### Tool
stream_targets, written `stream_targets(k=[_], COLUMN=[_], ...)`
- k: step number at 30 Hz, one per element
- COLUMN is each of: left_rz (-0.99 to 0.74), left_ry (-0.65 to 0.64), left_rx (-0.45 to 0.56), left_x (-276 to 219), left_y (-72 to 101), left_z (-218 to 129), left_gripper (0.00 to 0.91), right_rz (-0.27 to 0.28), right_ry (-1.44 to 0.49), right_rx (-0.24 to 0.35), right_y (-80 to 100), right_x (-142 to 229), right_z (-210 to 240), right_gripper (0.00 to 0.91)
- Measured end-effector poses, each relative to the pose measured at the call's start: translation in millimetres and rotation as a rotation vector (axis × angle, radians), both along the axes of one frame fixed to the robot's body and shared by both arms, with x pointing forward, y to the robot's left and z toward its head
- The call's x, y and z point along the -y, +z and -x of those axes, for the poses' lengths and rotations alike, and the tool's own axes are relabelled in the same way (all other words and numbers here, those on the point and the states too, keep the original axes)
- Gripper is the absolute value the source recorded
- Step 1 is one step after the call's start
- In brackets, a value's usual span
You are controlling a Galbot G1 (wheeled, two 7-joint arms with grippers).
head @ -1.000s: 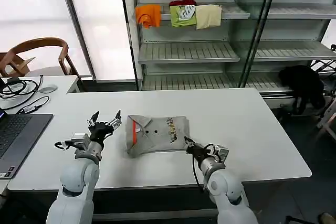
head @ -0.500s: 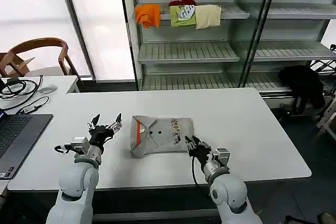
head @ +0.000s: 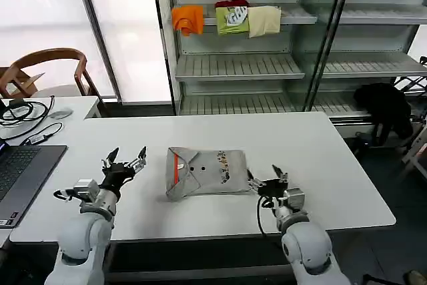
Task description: Fold and organize the clothes.
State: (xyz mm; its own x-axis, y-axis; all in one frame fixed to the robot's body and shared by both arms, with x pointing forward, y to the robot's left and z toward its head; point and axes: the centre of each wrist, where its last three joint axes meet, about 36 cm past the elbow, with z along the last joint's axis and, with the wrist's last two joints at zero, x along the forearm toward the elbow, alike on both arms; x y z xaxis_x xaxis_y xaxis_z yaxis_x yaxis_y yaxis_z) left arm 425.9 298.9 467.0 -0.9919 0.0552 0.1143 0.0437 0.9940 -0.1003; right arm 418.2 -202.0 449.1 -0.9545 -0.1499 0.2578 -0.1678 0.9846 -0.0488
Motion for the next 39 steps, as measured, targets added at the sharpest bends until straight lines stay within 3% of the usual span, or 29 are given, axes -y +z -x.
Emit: stream_targets(k=[7,14,39], left_rz=[0.004,0.025,0.138], left_ry=[0.014,0.023,0.039], left_rx=[-0.016,-0.046,-0.073], left_x=[-21.3,-39.7,-43.0], left_y=[-0.8,-11.6,-39.6], left_z=[9.1,19.4,47.8], left_gripper=[0.907,0.907,0.907], right_rz=[0.111,0.166,0.145], right_ry=[-0.06,-0.075,-0.133], right_rx=[0.033,0.044,0.065], right_y=[7.1,13.3,27.8], right_x=[36.8,66.5,108.8], right_z=[-3.8,-3.5,4.5], right_gripper=[0.907,0.907,0.907])
